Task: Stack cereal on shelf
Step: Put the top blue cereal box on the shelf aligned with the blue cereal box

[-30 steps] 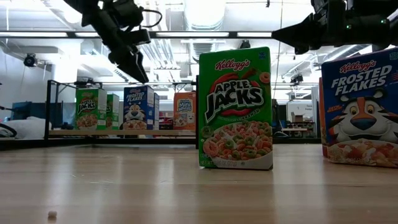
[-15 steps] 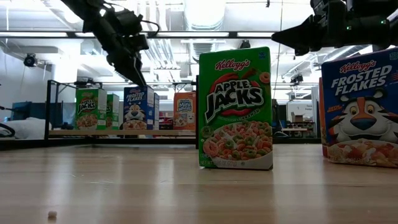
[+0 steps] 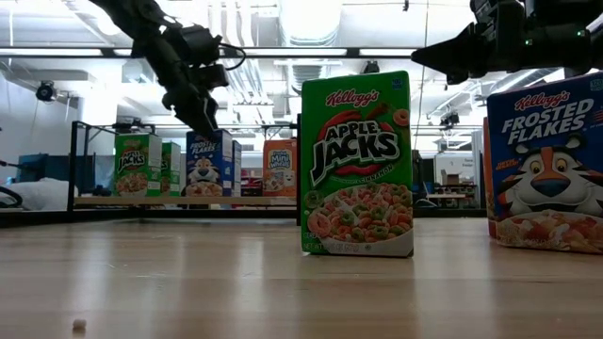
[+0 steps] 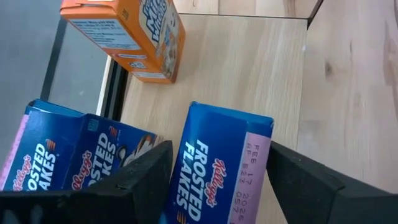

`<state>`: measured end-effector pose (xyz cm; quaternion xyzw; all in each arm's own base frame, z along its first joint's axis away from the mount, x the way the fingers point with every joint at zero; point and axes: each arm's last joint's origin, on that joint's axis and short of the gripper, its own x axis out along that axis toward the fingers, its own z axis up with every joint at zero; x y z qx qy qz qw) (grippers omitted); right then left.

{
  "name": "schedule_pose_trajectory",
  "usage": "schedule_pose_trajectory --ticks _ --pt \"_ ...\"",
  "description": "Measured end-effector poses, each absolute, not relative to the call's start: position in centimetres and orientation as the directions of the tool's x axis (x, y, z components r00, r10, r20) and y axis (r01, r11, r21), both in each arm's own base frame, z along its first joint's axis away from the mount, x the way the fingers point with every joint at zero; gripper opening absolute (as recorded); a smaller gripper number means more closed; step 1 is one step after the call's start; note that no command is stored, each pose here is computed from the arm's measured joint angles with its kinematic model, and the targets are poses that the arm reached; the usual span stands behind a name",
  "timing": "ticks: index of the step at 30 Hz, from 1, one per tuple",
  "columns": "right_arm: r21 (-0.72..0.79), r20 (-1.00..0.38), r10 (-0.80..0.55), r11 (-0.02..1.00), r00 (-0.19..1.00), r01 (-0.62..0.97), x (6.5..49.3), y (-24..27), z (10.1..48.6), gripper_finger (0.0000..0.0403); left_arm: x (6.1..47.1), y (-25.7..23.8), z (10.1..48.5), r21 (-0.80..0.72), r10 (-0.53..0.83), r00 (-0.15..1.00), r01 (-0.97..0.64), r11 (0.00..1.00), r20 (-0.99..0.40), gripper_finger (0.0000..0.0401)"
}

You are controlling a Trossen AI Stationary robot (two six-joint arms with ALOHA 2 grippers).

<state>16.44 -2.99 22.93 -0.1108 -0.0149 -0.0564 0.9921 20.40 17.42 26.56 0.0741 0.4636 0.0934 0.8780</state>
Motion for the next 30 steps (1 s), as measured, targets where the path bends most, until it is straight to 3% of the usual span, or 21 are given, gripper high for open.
schedule_pose_trajectory --ticks 12,19,30 --pt "-0.218 0.042 -0.109 0.969 0.993 0.116 16.4 -3.0 22.9 0.0012 20.1 17.8 26.5 0.321 0.316 0.486 -0.075 0.944 -0.815 0.0206" --pt "-0.218 0.04 -0.11 0.969 0.993 0.116 16.4 -3.0 22.9 0.0012 20.0 18.4 28.2 0.368 0.35 0.506 -0.067 0.927 -0.789 0.0205" --pt "-0.217 0.039 -0.109 0.969 0.993 0.115 16.4 -3.0 22.9 0.0012 19.7 18.5 29.4 0.321 0.311 0.525 -0.075 0.944 -0.793 0.0205"
